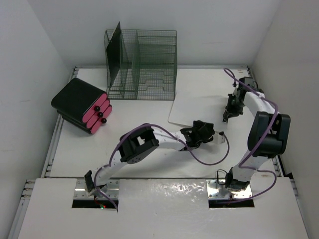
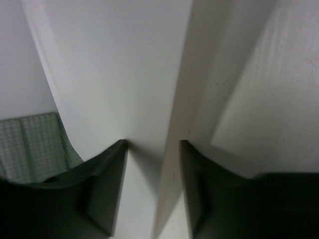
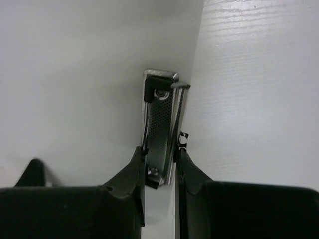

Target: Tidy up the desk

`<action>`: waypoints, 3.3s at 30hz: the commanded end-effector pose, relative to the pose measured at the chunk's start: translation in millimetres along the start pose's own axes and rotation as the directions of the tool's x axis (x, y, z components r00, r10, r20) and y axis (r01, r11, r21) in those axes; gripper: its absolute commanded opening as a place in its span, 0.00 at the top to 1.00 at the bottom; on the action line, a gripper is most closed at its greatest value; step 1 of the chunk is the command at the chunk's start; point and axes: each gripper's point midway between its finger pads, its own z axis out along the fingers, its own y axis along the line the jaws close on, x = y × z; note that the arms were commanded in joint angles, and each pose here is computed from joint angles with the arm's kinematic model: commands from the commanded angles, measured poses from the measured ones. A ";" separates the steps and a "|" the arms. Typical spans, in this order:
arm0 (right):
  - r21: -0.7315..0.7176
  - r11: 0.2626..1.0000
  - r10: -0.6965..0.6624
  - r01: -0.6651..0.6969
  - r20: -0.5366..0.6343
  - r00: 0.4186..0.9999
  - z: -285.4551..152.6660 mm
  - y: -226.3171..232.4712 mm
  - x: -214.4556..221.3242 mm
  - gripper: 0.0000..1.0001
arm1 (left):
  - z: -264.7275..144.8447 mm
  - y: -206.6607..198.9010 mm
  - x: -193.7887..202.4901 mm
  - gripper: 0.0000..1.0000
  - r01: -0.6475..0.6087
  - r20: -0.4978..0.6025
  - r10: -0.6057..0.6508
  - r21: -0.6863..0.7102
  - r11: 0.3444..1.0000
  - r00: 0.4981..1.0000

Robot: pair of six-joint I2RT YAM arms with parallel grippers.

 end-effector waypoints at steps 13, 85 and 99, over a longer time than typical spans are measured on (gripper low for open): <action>-0.015 0.999 0.049 -0.046 0.224 0.973 -69.1 6.5 -34.9 0.43 | -29.9 66.8 -37.4 1.00 0.210 0.092 -0.204 -0.061 0.976 0.975; 0.072 0.983 0.084 -0.167 0.636 0.767 -161.4 -20.4 -50.2 0.19 | -335.1 563.1 197.9 1.00 0.842 0.698 -0.474 -0.474 0.257 0.537; 0.151 0.975 0.038 -0.165 0.616 0.787 -167.7 -31.4 -52.8 0.18 | -245.9 589.1 296.9 1.00 0.924 0.779 -0.511 -0.373 0.086 0.362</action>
